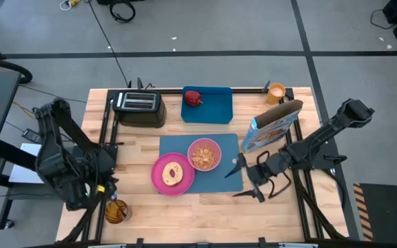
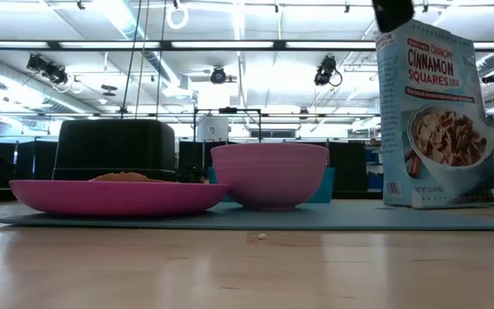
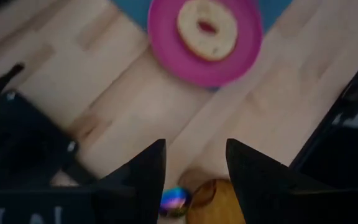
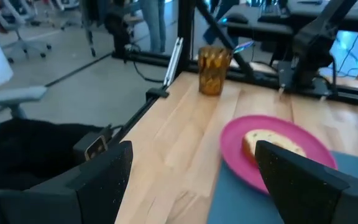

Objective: Arrange a breakfast setting
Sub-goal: Put the iridescent spoon on the blue placemat

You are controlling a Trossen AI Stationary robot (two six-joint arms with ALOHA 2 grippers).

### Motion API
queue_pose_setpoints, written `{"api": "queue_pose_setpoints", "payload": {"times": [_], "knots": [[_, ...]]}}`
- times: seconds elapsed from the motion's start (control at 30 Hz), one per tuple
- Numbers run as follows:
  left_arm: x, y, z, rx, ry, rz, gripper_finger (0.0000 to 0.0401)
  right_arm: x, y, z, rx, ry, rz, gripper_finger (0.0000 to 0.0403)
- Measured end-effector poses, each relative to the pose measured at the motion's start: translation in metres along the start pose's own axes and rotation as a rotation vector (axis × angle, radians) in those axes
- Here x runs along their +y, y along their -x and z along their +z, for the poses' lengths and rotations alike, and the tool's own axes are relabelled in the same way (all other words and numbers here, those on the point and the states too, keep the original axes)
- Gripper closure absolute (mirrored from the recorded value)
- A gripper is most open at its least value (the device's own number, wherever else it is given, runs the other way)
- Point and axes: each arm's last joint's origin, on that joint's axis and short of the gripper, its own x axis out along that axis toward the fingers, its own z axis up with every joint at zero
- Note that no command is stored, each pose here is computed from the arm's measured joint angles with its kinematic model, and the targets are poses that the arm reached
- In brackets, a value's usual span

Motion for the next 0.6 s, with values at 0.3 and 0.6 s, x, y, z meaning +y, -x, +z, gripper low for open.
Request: {"api": "queue_pose_setpoints", "payload": {"times": [0.3, 0.6], "knots": [[0.049, 0.001, -0.018, 0.120, -0.047, -0.065, 0.0225, -0.031, -0.002, 0.008, -0.082, -0.032, -0.087, 0.0055], [0.086, -0.010, -0.028, 0.154, -0.201, -0.191, 0.0226, -0.041, 0.000, 0.020, -0.218, -0.083, -0.155, 0.0055]]}}
